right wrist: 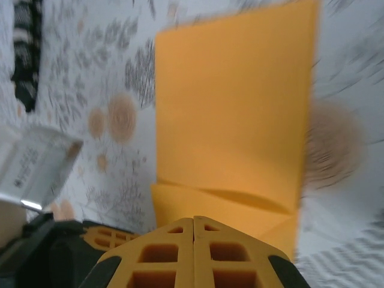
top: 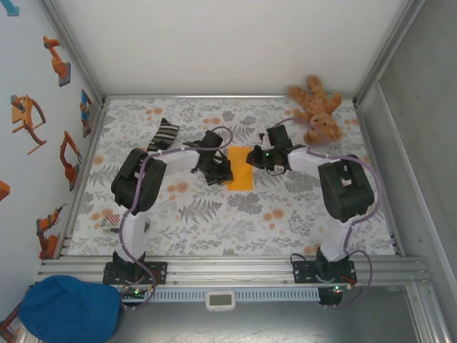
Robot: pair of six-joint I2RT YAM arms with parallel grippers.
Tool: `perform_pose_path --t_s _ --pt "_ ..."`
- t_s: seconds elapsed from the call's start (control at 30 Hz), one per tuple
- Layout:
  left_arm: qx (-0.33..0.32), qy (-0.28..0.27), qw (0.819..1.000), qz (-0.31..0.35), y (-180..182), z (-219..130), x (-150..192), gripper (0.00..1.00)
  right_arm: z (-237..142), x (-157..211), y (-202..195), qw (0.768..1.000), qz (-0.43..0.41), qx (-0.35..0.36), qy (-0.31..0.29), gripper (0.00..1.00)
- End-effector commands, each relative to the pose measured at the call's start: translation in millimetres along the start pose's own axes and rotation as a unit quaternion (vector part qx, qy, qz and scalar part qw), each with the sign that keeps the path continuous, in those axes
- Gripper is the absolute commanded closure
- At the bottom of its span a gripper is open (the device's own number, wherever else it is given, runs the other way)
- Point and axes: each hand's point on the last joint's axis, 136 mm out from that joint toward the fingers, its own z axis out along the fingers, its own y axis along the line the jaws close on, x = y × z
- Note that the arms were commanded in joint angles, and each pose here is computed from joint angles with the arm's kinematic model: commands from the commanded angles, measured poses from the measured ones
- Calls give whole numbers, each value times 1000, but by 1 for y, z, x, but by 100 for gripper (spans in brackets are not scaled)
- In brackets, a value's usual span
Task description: Fold a paper plane with a square sheet of paper (pick it up from the middle)
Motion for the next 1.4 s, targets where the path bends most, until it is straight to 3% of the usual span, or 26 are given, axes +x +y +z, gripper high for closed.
perform_pose_path --t_s 0.0,0.23,0.4,0.73,0.9,0.93,0.97,1.03,1.13,1.23,1.27,1.37 --pt "-80 42 995 -44 49 15 22 100 17 19 5 999 14 -5 36 100" --pt "-77 44 995 -44 48 17 22 100 37 46 -2 997 17 6 76 100" --pt "-87 46 994 -45 53 16 24 100 42 41 -14 996 9 35 78 100" --pt "-97 57 993 -43 61 19 32 100 16 -23 -60 997 68 46 2 100" --pt "-47 28 998 -17 26 2 13 100 -6 -41 -40 997 57 33 -27 100" --pt "-22 14 1000 -7 10 -6 5 99 -11 -42 -37 997 59 31 -33 100" --pt "1 1 1000 -2 -4 -14 -3 91 -16 -42 -34 997 62 29 -39 100" --pt "45 -34 998 5 -32 -34 -20 78 -27 -39 -28 996 71 22 -51 94" --pt "78 -68 995 -1 -45 -51 -38 70 -36 -33 -24 994 90 10 -59 84" --pt "78 -82 994 -9 -40 -51 -52 70 -39 -25 -21 993 105 0 -62 72" --pt "75 -81 994 -11 -37 -49 -56 70 -38 -23 -19 992 109 -4 -58 62" --pt "74 -84 994 -6 -37 -45 -65 70 -33 -14 -13 993 109 -6 -46 59"
